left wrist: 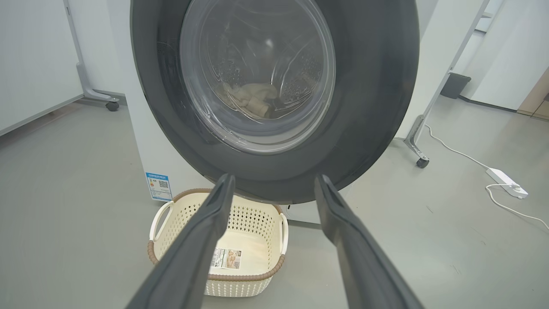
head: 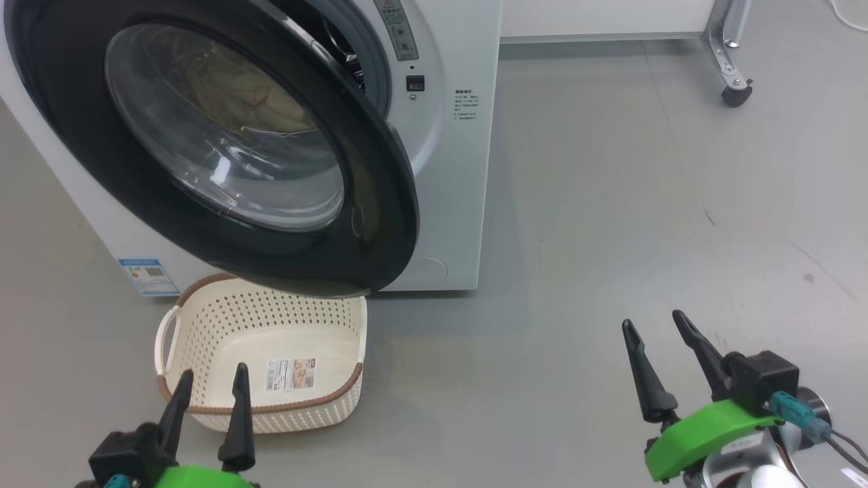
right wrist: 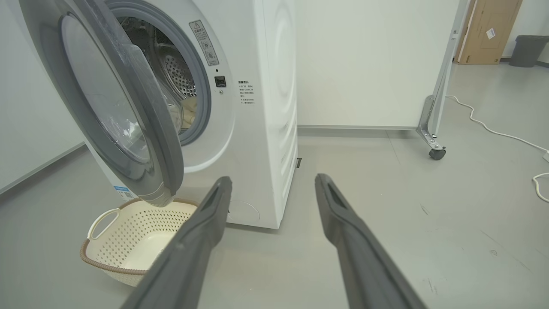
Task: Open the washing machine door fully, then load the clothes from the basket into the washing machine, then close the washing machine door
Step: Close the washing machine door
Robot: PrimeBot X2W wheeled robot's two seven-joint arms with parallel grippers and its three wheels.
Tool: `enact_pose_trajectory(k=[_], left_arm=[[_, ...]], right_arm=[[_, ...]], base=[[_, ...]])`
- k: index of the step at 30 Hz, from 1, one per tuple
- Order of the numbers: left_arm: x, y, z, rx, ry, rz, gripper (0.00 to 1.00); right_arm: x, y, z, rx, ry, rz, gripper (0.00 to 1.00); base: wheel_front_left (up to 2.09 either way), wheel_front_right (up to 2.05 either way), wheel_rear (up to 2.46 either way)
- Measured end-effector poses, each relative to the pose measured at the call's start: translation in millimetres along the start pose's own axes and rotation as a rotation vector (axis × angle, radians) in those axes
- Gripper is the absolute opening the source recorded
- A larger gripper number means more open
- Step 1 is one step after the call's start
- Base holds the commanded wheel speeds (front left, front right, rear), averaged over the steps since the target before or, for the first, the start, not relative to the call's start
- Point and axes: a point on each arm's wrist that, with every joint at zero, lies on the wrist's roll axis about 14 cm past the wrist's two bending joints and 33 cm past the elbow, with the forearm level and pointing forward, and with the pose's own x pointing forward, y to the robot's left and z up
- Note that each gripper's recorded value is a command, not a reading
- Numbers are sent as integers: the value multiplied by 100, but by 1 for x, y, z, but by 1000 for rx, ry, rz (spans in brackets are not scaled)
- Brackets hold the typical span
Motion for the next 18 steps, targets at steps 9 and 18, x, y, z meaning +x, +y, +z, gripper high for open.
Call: enact_pose_trajectory(k=[9,18], left_arm=[[1,-3,0,-4,4,-9,100],[-1,-3,-5,-5,25,-8,100]], right_arm=[[-1,-1,-1,0,4,-5,100],[2,-4,-6,7,25,-11,0]], base=[[0,0,0],[0,0,0]])
